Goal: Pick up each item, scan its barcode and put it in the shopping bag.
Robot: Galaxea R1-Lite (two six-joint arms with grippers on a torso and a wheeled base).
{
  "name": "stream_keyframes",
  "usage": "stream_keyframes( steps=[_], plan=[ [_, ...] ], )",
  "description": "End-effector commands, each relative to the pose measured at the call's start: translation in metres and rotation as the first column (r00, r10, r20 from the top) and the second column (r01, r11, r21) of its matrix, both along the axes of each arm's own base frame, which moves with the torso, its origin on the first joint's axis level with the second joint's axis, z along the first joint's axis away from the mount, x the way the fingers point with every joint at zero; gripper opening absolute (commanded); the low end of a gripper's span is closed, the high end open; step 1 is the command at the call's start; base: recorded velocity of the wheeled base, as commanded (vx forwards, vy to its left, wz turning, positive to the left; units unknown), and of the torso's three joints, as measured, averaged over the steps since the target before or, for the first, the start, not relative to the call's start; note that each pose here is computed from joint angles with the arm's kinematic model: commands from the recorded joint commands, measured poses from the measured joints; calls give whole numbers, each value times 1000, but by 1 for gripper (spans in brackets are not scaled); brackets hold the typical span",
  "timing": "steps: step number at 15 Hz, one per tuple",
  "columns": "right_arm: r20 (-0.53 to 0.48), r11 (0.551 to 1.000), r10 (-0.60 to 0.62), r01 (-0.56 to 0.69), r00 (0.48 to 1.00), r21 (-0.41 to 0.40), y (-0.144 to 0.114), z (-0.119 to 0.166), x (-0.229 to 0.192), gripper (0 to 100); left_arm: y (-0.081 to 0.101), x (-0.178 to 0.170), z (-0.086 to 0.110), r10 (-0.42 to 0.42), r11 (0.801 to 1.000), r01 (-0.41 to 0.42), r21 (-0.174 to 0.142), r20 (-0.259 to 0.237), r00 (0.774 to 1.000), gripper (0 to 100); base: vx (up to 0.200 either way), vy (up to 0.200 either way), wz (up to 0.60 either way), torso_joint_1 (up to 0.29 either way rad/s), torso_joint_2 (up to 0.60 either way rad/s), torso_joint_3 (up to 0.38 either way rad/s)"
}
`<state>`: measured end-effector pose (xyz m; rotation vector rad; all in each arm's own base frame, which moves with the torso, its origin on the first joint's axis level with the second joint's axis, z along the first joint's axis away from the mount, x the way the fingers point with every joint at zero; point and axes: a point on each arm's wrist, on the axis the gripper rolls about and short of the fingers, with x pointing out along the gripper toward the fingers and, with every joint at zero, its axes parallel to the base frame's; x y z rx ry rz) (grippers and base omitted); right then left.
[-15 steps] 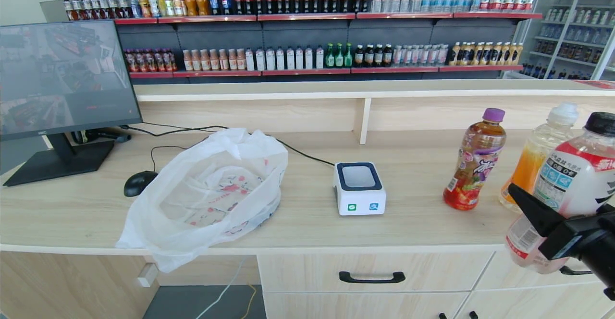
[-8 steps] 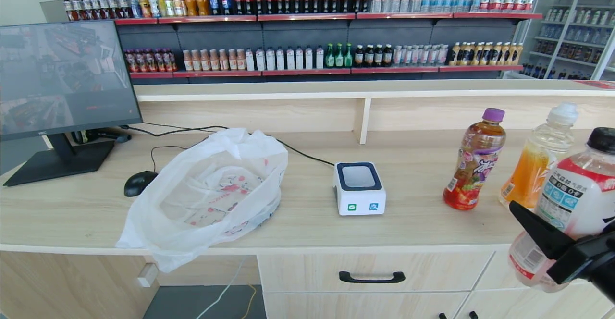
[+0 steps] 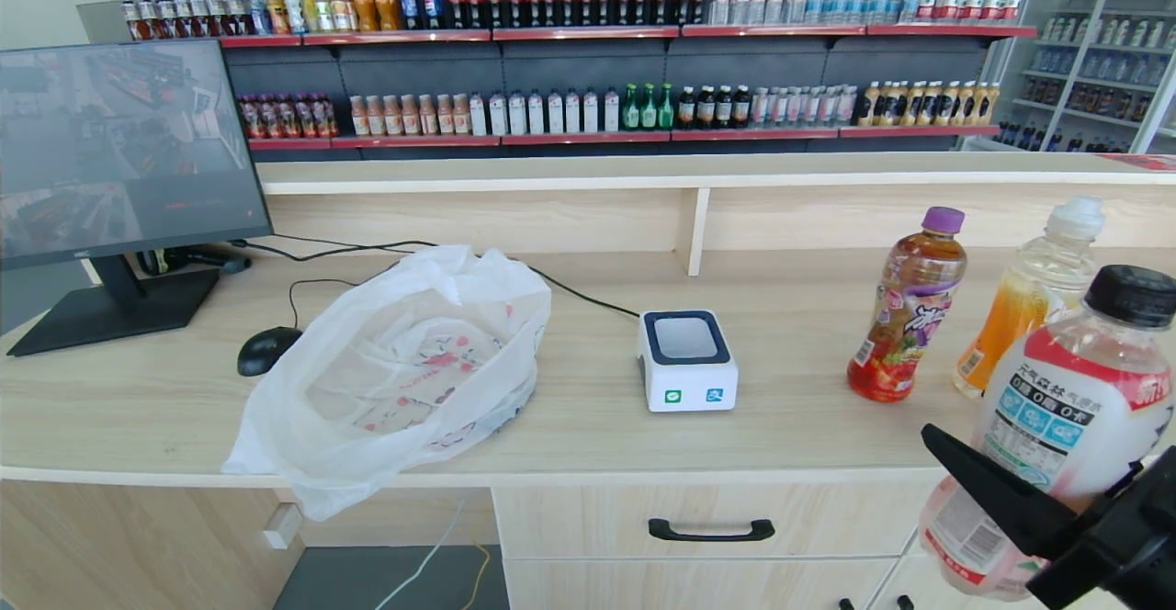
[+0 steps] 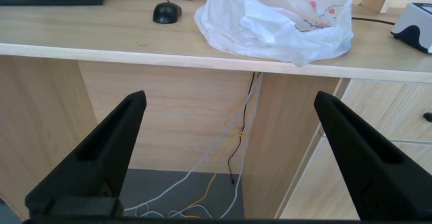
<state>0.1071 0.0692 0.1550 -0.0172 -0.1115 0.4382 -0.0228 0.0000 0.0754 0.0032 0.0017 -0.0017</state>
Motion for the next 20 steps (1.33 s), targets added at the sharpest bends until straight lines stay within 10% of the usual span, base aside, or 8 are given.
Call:
stream_keyframes(
  steps=[1,6,15,20],
  plan=[
    [-25,989,148,-147,989,8,11,-3,-4,0,0,0,0,0,1000,0,0,2,1000,100,0,0,0,0,0,0],
    [-13,853,481,-464,877,239,47,23,-22,0,0,0,0,0,1000,0,0,0,1000,100,0,0,0,0,0,0],
    [-40,645,614,-472,788,601,75,59,-2,0,0,0,0,0,1000,0,0,0,1000,100,0,0,0,0,0,0],
    [-61,618,629,-451,775,644,89,54,12,0,0,0,0,0,1000,0,0,0,1000,100,0,0,0,0,0,0]
  ],
)
